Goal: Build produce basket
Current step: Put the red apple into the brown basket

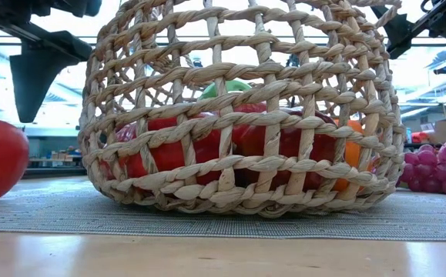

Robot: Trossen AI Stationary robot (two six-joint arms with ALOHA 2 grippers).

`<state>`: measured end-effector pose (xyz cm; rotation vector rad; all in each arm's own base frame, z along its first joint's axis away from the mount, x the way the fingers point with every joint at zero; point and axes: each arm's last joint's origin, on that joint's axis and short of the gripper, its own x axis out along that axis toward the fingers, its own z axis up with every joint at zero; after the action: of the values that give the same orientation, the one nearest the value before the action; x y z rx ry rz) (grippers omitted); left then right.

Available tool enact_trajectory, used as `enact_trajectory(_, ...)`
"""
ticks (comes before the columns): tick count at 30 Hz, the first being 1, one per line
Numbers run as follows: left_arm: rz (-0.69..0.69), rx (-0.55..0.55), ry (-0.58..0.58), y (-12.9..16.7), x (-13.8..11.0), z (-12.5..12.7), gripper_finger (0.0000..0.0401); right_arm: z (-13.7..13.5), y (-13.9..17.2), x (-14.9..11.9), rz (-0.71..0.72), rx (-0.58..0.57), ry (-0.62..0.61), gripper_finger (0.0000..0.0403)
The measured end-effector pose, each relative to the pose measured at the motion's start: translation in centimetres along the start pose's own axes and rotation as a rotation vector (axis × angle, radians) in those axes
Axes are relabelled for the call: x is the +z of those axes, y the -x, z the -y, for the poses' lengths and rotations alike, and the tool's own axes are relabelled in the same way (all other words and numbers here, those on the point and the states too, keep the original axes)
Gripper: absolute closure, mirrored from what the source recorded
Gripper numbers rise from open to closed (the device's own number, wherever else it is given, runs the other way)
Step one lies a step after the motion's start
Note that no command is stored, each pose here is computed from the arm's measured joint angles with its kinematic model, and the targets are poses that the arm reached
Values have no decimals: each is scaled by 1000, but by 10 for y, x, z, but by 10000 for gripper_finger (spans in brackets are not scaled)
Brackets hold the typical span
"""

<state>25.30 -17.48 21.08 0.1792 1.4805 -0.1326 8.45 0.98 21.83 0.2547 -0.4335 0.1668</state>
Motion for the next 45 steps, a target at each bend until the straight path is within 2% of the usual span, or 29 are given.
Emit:
enact_trajectory(33,-124,29,-50,-36,6,7,47,0,0,0,0,0,0,42)
enact_trajectory(41,-126,28,-74,-35,6,7,83,0,0,0,0,0,0,42)
enact_trajectory(45,-172,48,-92,-27,8,6,86,0,0,0,0,0,0,42)
